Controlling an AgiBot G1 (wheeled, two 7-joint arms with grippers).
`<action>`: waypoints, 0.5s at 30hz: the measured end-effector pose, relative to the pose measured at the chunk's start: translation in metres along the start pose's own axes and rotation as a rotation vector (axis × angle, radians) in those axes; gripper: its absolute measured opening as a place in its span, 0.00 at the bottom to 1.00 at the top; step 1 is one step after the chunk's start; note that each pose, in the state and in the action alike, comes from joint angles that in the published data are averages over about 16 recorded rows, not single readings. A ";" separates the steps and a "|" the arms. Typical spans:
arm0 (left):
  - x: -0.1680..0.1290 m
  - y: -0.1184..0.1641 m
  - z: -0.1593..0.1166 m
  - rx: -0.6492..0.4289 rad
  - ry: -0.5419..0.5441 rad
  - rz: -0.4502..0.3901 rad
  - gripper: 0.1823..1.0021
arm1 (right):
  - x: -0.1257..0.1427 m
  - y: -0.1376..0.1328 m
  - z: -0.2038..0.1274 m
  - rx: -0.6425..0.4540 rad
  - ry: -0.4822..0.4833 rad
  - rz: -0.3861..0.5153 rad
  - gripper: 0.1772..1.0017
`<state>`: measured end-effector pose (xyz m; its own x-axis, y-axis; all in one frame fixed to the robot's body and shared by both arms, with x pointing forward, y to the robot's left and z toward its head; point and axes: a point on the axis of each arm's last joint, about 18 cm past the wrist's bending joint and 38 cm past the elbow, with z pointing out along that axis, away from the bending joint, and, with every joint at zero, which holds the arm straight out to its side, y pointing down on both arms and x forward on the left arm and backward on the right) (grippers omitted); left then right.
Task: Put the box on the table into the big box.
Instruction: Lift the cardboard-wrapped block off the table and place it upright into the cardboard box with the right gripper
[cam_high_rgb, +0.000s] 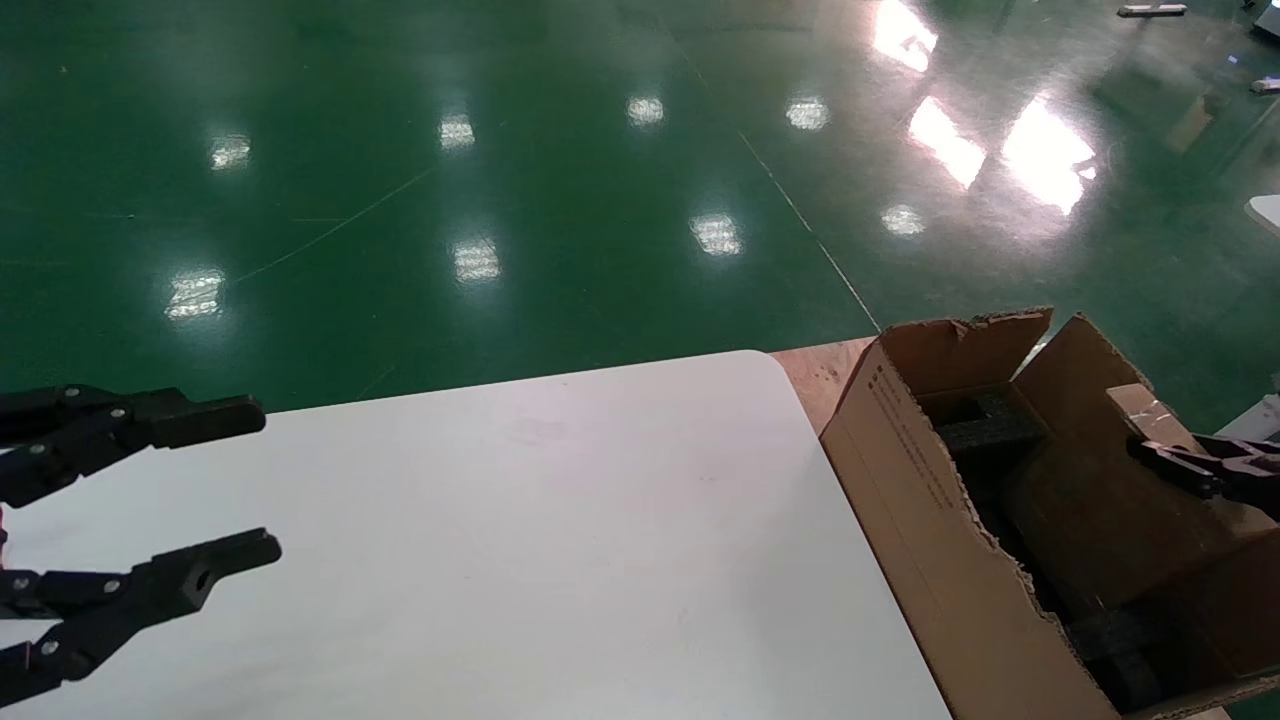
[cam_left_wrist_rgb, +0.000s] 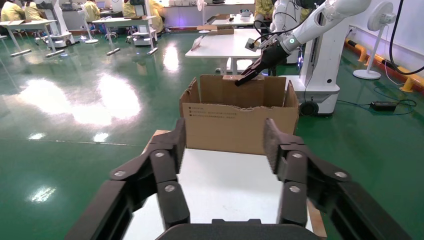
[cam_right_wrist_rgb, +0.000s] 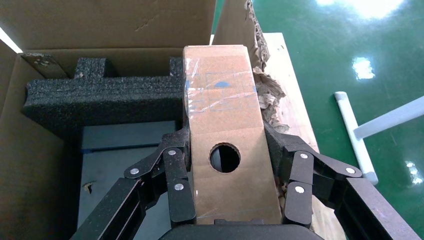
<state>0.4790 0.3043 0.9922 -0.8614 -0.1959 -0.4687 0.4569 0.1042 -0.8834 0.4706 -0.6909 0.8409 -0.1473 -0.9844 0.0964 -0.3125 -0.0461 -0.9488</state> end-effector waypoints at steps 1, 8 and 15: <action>0.000 0.000 0.000 0.000 0.000 0.000 0.41 | 0.000 0.000 0.000 -0.001 -0.001 -0.001 0.36; 0.000 0.000 0.000 0.000 0.000 0.000 0.62 | -0.001 0.001 0.001 -0.006 -0.008 -0.008 0.37; 0.000 0.000 0.000 0.000 0.000 0.000 0.80 | -0.001 0.001 0.001 -0.008 -0.007 -0.009 0.41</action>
<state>0.4790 0.3044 0.9922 -0.8614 -0.1964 -0.4685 0.4568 0.1041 -0.8835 0.4714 -0.6904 0.8396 -0.1376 -0.9852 0.1026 -0.3209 -0.0537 -0.9456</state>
